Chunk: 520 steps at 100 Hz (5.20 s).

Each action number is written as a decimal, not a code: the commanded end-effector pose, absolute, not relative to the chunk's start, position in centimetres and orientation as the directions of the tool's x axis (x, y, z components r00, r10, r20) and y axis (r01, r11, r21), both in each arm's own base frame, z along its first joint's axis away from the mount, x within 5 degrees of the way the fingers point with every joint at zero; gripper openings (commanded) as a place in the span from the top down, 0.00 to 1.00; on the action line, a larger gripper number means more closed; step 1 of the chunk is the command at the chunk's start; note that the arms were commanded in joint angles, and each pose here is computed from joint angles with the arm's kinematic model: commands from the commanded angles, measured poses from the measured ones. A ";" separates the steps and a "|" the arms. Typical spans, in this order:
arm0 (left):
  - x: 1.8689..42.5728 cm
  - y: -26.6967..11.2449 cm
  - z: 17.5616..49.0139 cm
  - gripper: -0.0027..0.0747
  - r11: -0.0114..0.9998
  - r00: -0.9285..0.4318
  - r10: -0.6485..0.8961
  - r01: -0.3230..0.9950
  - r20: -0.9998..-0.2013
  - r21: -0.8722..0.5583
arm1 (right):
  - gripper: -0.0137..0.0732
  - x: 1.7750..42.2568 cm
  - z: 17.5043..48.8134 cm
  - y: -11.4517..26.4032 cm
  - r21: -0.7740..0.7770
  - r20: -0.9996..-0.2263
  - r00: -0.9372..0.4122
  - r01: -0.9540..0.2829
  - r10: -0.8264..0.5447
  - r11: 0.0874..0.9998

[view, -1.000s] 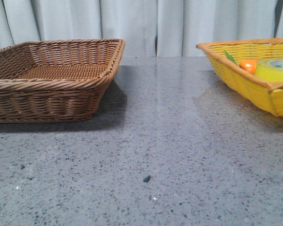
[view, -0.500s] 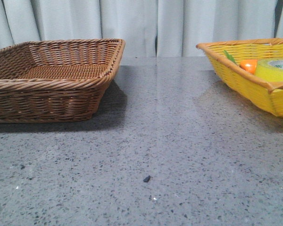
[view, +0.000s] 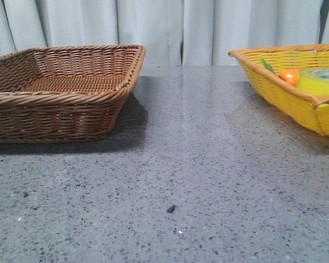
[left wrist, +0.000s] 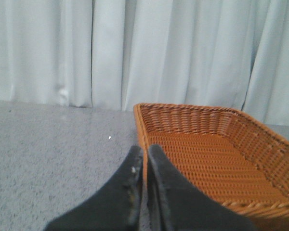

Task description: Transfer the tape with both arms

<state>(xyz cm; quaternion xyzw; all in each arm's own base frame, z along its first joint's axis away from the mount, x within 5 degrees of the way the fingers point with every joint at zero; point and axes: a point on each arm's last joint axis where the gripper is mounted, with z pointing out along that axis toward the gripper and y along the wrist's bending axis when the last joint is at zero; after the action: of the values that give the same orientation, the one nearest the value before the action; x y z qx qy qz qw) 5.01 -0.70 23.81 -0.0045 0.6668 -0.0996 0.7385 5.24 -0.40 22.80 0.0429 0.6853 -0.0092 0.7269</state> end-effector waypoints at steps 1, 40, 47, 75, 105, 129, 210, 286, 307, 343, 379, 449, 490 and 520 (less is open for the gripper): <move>4.9 -0.7 26.7 0.99 0.977 0.134 -0.173 0.147 -0.976 -0.153 | 0.93 5.3 25.9 -0.4 0.044 -0.992 0.122 0.071 0.035 0.996; 7.4 -1.1 30.3 0.99 0.978 0.008 -0.157 0.139 -0.988 -0.155 | 0.93 9.8 32.6 -0.8 0.021 -0.985 -0.169 0.083 0.035 0.996; 7.8 -1.1 30.6 0.99 0.978 -0.005 -0.156 0.137 -0.988 -0.155 | 0.93 11.2 33.7 -0.8 0.015 -0.969 -0.244 0.075 0.033 0.997; 8.5 -1.2 31.0 0.99 0.979 -0.024 -0.154 0.134 -0.988 -0.156 | 0.60 18.0 36.8 1.5 -0.019 -0.867 -0.495 -0.084 -0.058 0.996; 8.5 -1.2 31.0 0.99 0.979 -0.023 -0.154 0.134 -0.988 -0.156 | 0.40 25.4 35.7 4.8 -0.019 -0.642 -0.751 -0.189 -0.157 0.982; 8.5 -1.2 31.0 0.99 0.979 -0.023 -0.154 0.134 -0.988 -0.156 | 0.40 28.9 32.5 5.6 0.000 -0.518 -0.840 -0.191 -0.163 0.982; 8.5 -1.2 31.0 0.99 0.979 -0.020 -0.154 0.134 -0.988 -0.156 | 0.80 30.8 29.6 6.0 0.007 -0.442 -0.881 -0.190 -0.167 0.982; 8.5 -1.1 31.4 0.99 0.979 0.023 -0.160 0.132 -0.987 -0.156 | 0.80 27.2 41.1 15.6 0.109 -0.549 -0.754 -0.492 -0.360 0.864; 8.5 -1.1 31.5 0.99 0.979 0.026 -0.160 0.132 -0.987 -0.156 | 0.80 27.7 38.8 19.3 0.115 -0.518 -0.740 -0.558 -0.430 0.822; 8.5 -1.1 31.5 0.99 0.979 0.026 -0.160 0.132 -0.987 -0.156 | 0.64 31.3 32.2 21.9 0.116 -0.369 -0.800 -0.545 -0.474 0.830; 8.4 -1.2 32.1 0.99 0.976 0.038 -0.165 0.150 -0.986 -0.157 | 0.51 30.5 34.0 21.3 0.113 -0.403 -0.787 -0.550 -0.468 0.827; 12.2 -10.8 36.3 0.86 0.747 -0.054 -0.066 0.660 -0.996 -0.085 | 0.93 17.7 46.5 11.4 -0.031 -0.830 -0.455 -0.540 -0.323 0.841; 16.3 -22.1 35.9 0.46 0.596 -0.189 0.182 0.802 -0.965 -0.045 | 0.93 9.9 44.6 6.3 -0.027 -0.897 -0.359 -0.540 -0.258 0.841; 19.8 -27.9 35.0 0.46 0.567 -0.303 0.392 0.823 -0.869 -0.031 | 0.93 7.6 44.5 4.7 -0.011 -0.915 -0.336 -0.535 -0.225 0.845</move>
<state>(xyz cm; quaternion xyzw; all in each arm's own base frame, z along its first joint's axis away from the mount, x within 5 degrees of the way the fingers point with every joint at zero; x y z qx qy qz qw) 19.34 -26.87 32.85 0.3930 0.7897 -0.2334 0.4091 7.83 5.00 43.29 -0.2428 0.8280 0.1402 0.4855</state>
